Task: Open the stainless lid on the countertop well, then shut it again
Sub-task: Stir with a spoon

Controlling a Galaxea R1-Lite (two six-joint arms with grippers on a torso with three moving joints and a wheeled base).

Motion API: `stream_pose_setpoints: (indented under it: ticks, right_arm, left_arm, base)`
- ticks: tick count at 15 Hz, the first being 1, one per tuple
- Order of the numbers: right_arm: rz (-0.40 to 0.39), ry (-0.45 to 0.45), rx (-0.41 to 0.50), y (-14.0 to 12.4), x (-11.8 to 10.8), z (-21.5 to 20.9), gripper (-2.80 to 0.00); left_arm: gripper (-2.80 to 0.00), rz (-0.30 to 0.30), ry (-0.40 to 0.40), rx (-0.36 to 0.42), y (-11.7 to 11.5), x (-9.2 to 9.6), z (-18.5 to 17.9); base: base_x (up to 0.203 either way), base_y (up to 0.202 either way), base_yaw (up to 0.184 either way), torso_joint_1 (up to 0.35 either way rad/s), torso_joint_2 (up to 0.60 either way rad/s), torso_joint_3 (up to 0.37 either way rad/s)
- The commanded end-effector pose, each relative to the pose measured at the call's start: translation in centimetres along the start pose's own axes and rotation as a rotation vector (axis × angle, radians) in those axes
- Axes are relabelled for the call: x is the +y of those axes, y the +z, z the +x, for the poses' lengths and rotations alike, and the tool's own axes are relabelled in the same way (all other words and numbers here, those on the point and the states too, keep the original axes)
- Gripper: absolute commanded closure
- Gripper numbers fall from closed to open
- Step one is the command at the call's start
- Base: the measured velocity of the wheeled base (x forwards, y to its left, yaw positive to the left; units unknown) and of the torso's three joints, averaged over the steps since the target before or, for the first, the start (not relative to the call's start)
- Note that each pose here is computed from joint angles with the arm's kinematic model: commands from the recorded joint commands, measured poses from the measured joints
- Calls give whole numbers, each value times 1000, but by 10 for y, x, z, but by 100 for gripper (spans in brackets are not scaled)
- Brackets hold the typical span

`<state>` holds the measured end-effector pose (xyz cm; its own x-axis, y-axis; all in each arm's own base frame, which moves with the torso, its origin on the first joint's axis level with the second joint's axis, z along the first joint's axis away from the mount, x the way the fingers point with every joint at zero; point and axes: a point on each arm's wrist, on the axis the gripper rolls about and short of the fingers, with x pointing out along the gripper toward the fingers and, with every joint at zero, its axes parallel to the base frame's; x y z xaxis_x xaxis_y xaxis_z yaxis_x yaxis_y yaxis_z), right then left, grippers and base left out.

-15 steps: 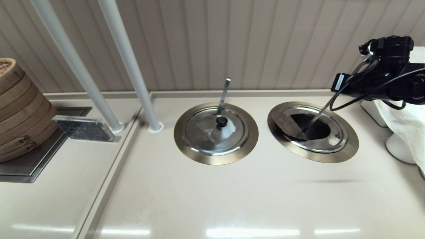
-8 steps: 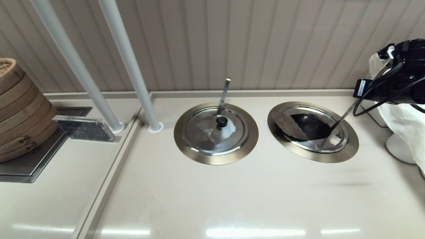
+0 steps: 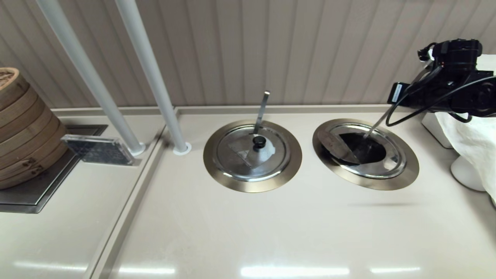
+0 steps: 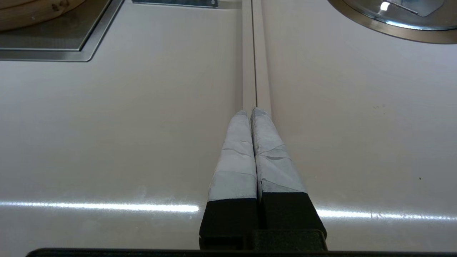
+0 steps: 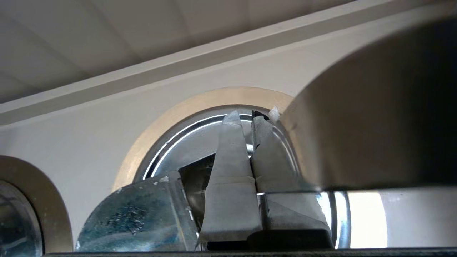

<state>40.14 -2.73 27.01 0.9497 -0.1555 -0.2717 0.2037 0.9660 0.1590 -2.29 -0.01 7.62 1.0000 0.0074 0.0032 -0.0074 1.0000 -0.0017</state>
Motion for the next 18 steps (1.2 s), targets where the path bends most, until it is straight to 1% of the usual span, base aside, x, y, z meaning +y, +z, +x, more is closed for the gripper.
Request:
stream_pose_setpoints:
  ticks: [1, 2, 4, 6, 9, 10, 12, 14, 16, 18]
  right_arm:
    - [-6, 25, 6, -6, 18, 8, 0]
    - [-5, 30, 11, -7, 21, 6, 0]
    - [-3, 25, 18, -6, 19, -2, 0]
    - [0, -2, 29, -7, 6, -13, 0]
    - [9, -52, 28, -4, -17, -16, 0]
    - [11, -65, 31, -5, -22, -14, 0]
    - [10, -72, 47, -10, -24, -5, 0]
    - [5, -60, 63, -17, -19, 5, 0]
    - [0, -33, 60, -19, -5, 17, 0]
    - [-9, 9, 55, -21, 16, 24, 0]
  left_arm:
    - [0, 0, 2, 0, 0, 0, 0]
    - [0, 0, 2, 0, 0, 0, 0]
    - [0, 0, 2, 0, 0, 0, 0]
    - [0, 0, 2, 0, 0, 0, 0]
    - [0, 0, 2, 0, 0, 0, 0]
    - [0, 0, 1, 1, 0, 0, 0]
    - [0, 0, 2, 1, 0, 0, 0]
    - [0, 0, 2, 0, 0, 0, 0]
    - [0, 0, 2, 0, 0, 0, 0]
    - [0, 0, 2, 0, 0, 0, 0]
  base:
    - [0, 0, 0, 0, 0, 0]
    - [0, 0, 0, 0, 0, 0]
    - [0, 0, 0, 0, 0, 0]
    - [0, 0, 0, 0, 0, 0]
    - [0, 0, 0, 0, 0, 0]
    - [0, 0, 0, 0, 0, 0]
    - [0, 0, 0, 0, 0, 0]
    - [0, 0, 0, 0, 0, 0]
    - [0, 0, 0, 0, 0, 0]
    - [0, 0, 0, 0, 0, 0]
